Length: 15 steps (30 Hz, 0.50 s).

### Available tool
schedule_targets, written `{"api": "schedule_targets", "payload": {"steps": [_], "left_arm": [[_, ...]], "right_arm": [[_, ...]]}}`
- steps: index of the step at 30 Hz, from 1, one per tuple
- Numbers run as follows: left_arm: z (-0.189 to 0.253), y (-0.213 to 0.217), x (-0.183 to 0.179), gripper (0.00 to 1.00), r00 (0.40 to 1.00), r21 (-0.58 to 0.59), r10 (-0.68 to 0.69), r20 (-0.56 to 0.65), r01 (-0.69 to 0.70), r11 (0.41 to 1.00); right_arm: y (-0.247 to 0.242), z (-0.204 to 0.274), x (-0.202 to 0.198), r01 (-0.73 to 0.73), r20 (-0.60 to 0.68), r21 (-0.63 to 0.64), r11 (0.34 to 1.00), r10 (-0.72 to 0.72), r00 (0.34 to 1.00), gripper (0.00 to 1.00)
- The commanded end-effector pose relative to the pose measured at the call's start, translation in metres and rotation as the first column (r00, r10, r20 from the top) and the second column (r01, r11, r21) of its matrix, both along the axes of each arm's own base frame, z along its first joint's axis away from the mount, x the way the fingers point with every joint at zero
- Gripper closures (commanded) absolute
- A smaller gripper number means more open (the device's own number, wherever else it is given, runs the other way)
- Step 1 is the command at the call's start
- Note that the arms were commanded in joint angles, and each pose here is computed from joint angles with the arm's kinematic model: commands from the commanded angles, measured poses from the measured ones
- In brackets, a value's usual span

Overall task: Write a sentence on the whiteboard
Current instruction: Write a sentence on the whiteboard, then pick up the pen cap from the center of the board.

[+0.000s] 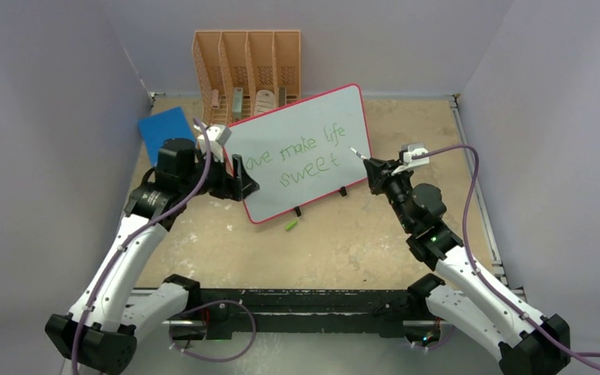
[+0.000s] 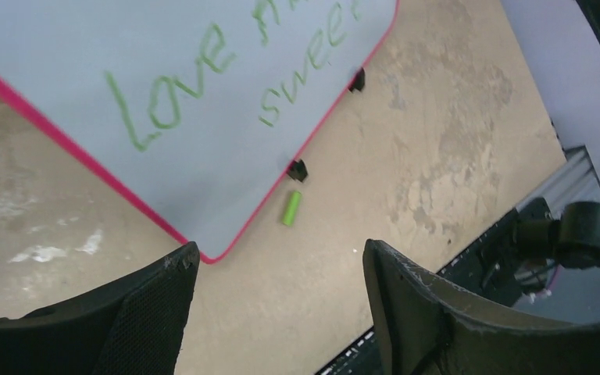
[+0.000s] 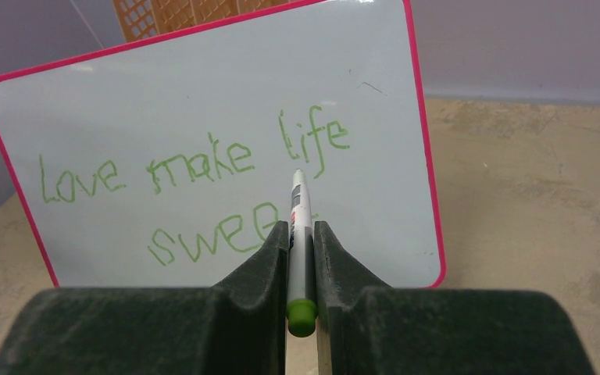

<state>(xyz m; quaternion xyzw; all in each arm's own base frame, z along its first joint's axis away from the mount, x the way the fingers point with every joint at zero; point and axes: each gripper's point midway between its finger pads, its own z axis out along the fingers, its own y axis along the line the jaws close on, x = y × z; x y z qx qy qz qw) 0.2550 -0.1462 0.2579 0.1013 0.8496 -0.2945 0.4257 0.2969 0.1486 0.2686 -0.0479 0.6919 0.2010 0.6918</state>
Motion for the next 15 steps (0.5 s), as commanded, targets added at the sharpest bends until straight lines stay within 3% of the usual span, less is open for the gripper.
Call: {"api": "schedule_targets", "payload": {"steps": [1,9,15], "left_arm": [[-0.014,-0.024,-0.017,0.27,0.997,0.029,-0.013,-0.077,0.016,0.999],[-0.059,-0.076,-0.039,0.31,0.984,0.202,-0.083,-0.156,0.114,0.973],[-0.084,-0.099,-0.043,0.40,0.975,0.240,-0.112,-0.192,0.157,0.958]], "right_arm": [[0.002,0.024,-0.002,-0.017,0.058,0.043,0.999,0.015,0.998,1.00],[0.000,0.022,-0.002,-0.010,0.055,0.047,0.999,0.008,0.998,1.00],[-0.003,0.020,-0.002,0.005,0.050,0.058,0.998,-0.008,0.999,1.00]]}}
